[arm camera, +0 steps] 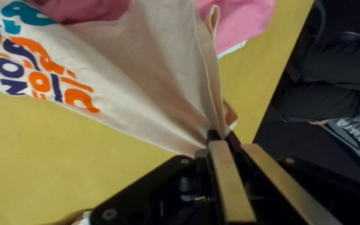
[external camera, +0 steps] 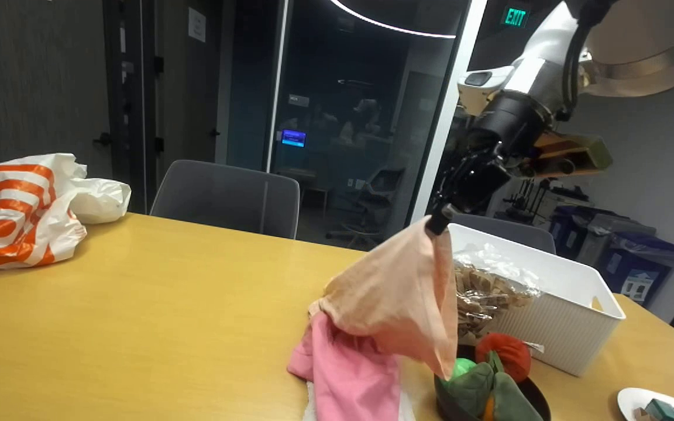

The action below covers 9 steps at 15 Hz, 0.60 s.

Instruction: Unfold the white towel and the peach and pink shirts

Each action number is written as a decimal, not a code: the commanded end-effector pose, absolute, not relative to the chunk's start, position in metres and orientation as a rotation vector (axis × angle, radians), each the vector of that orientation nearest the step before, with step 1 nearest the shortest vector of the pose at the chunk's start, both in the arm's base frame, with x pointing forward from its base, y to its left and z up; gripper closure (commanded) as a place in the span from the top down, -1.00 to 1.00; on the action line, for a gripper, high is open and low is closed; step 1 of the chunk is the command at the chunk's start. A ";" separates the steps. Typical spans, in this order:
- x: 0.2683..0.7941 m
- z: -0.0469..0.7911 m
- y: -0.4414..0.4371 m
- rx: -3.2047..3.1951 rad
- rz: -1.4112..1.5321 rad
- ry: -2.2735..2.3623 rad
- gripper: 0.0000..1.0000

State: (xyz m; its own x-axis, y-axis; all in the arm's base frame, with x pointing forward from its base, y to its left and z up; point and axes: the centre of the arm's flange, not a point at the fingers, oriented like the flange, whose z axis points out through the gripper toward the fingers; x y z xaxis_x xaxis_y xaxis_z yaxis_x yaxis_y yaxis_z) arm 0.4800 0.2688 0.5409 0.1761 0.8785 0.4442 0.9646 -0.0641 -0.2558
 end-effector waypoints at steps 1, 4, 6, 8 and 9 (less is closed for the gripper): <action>0.397 0.520 0.235 -1.878 -0.145 -1.703 -0.82; 0.362 0.493 0.225 -1.777 -0.015 -1.655 -0.82; 0.350 0.477 0.224 -1.719 0.044 -1.630 -0.82; 0.347 0.465 0.224 -1.713 0.049 -1.619 -0.43; 0.348 0.461 0.225 -1.733 0.037 -1.625 -0.31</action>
State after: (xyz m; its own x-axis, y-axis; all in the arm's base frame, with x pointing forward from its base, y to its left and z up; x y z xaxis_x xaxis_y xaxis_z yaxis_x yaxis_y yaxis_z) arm 0.3602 0.2288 0.4693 0.1894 0.8841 0.4272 0.8418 0.0777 -0.5342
